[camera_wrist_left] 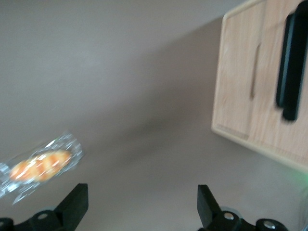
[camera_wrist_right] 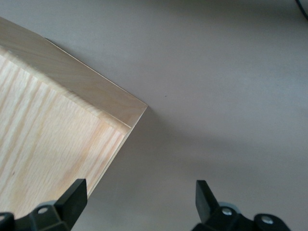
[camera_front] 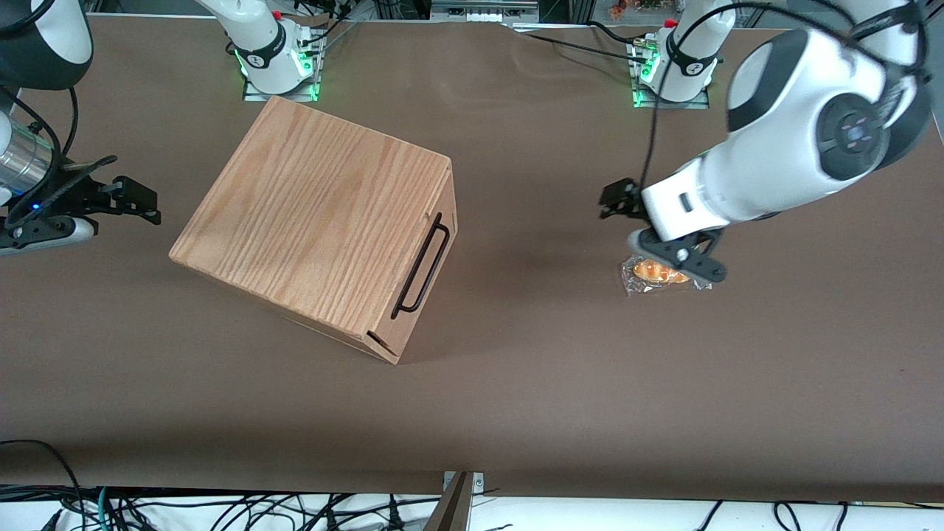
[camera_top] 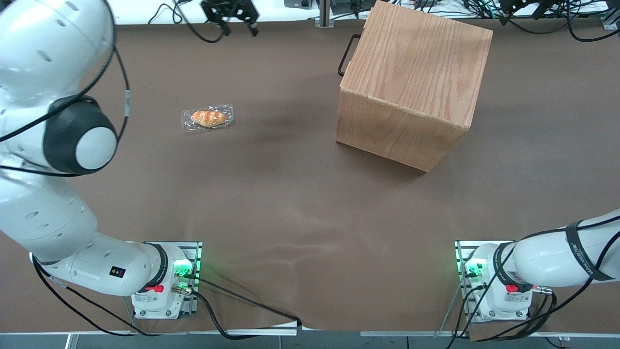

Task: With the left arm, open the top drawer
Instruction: 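Move the left gripper down toward the drawer's black bar handle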

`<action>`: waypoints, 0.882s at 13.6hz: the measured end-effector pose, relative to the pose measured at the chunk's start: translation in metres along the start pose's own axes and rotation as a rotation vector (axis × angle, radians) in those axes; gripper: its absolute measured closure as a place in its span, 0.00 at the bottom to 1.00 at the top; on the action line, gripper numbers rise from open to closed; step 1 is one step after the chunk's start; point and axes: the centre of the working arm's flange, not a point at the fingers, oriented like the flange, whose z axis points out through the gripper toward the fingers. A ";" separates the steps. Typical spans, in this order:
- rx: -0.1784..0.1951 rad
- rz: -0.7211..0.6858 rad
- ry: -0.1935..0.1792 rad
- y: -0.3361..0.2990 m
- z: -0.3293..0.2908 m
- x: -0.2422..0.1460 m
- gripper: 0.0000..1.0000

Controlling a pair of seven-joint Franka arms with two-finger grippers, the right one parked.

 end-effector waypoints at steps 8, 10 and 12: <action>-0.115 -0.023 0.222 0.099 0.090 0.049 0.00; -0.122 -0.004 0.252 0.118 0.112 0.052 0.00; -0.129 0.014 0.287 0.136 0.137 0.056 0.00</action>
